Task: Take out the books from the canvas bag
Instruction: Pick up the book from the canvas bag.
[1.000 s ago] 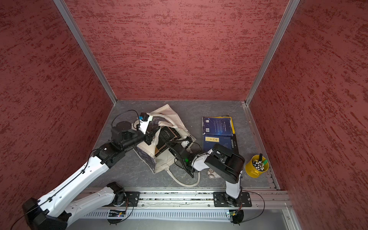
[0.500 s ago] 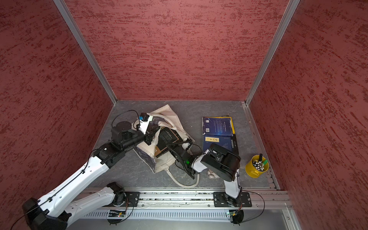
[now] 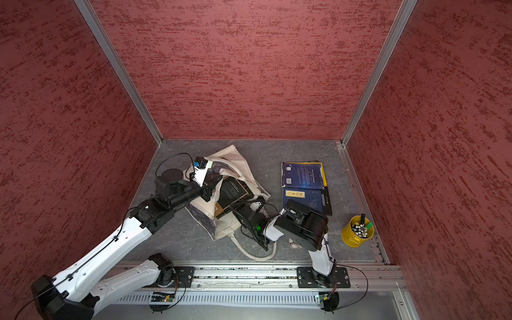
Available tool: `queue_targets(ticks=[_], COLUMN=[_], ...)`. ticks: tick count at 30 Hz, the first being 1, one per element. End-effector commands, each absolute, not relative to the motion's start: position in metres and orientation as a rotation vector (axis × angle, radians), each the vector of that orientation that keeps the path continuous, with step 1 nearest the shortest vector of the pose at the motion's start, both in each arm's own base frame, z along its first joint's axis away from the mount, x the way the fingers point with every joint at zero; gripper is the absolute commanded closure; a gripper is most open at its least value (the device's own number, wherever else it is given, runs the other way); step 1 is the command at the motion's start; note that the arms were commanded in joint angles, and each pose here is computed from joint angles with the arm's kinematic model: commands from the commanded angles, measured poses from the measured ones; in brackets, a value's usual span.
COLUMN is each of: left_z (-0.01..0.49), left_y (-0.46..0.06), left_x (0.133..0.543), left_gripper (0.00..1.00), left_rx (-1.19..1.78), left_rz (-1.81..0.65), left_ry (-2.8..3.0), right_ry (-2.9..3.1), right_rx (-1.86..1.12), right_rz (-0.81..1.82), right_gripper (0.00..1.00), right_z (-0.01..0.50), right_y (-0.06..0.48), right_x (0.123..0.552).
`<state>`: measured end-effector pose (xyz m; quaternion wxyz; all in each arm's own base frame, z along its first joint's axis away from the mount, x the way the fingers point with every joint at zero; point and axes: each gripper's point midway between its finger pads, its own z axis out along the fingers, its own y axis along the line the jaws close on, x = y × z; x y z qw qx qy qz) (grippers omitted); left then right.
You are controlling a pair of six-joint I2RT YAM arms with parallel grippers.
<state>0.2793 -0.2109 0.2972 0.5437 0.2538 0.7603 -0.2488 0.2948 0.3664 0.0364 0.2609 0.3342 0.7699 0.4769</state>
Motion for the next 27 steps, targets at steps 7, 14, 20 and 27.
queue_targets(ticks=[7,14,20,27], left_z=[0.311,0.311,0.311,0.311], left_y=[-0.212,-0.214,-0.214,-0.212], left_x=[0.283,0.282,0.282,0.285], left_gripper=[1.0,1.0,1.0,1.0], left_rx=[0.6,0.613,0.614,0.602], left_rz=[-0.584,-0.597,-0.594,-0.578], left_ry=[1.758,1.754,1.754,1.759], right_ry=[2.081,2.089,2.059,2.021], right_rx=[0.984,1.009,0.901,0.903], right_rz=[1.219,1.164,1.194,1.216], right_gripper=[0.62,0.85,1.0,1.0], right_z=[-0.008,-0.029,-0.002,0.039], right_y=[0.35,0.341,0.346,0.33], right_x=[0.318,0.332,0.338,0.309])
